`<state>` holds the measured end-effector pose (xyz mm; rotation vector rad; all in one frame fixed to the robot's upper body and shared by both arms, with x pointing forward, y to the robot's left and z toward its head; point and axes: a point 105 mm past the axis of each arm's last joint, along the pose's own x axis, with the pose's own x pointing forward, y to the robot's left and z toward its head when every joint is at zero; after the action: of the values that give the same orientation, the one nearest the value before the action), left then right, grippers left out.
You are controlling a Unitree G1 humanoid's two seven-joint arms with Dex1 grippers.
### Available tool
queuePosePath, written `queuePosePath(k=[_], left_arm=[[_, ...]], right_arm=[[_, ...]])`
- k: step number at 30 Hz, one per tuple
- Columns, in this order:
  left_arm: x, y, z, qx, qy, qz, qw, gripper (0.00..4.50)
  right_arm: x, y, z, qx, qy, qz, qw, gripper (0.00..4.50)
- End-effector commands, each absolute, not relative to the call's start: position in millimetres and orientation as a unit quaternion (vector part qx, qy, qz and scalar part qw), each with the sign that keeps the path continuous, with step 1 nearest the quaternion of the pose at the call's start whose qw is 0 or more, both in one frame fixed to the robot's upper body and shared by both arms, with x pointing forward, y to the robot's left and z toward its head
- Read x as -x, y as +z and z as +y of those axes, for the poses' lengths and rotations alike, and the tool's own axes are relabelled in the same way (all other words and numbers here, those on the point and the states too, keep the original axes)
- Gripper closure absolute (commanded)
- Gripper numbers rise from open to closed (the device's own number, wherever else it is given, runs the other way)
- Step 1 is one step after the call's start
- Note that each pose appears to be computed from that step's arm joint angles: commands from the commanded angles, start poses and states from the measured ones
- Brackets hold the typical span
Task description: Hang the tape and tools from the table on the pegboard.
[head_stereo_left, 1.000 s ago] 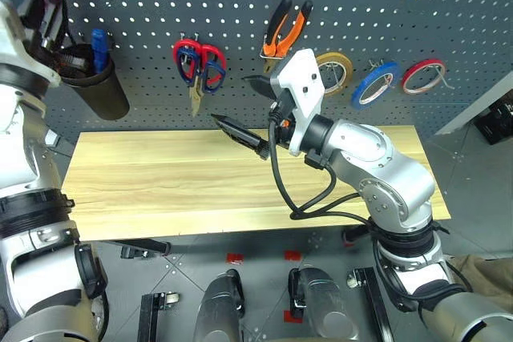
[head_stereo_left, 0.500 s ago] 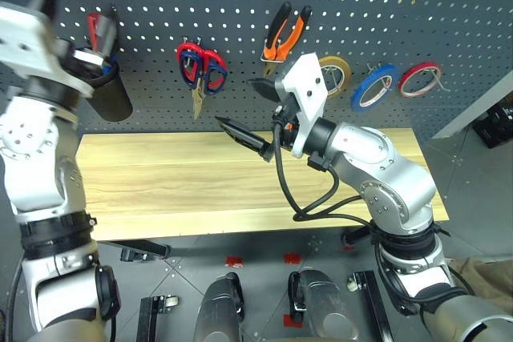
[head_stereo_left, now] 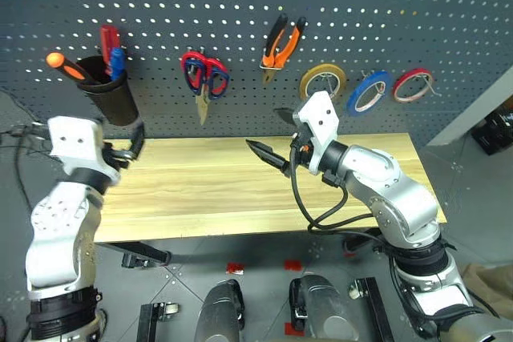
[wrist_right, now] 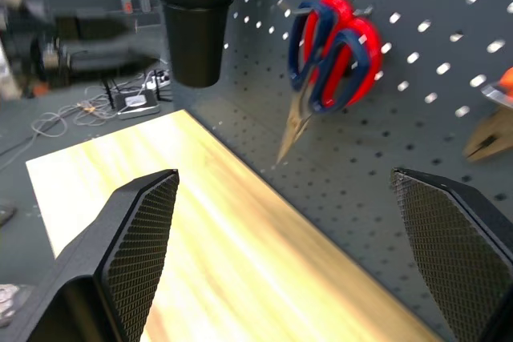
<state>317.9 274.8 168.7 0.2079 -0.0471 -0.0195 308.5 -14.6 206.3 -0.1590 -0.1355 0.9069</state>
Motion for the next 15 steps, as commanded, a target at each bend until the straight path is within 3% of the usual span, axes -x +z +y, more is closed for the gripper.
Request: queuePosePath(k=[1, 9, 15], left_arm=[[-313, 164, 268, -0.101, 0.002, -0.008, 0.995, 0.76], [-306, 144, 289, -0.035, 0.058, -0.01, 0.998, 0.76], [-297, 123, 302, -0.001, 0.098, -0.002, 0.995, 0.76]], right_arm=[[-316, 190, -38, 0.112, 0.383, -0.079, 0.914, 0.0], [-338, 131, -103, 0.131, 0.245, -0.081, 0.957, 0.0], [-346, 94, -140, 0.061, 0.192, -0.035, 0.979, 0.0]])
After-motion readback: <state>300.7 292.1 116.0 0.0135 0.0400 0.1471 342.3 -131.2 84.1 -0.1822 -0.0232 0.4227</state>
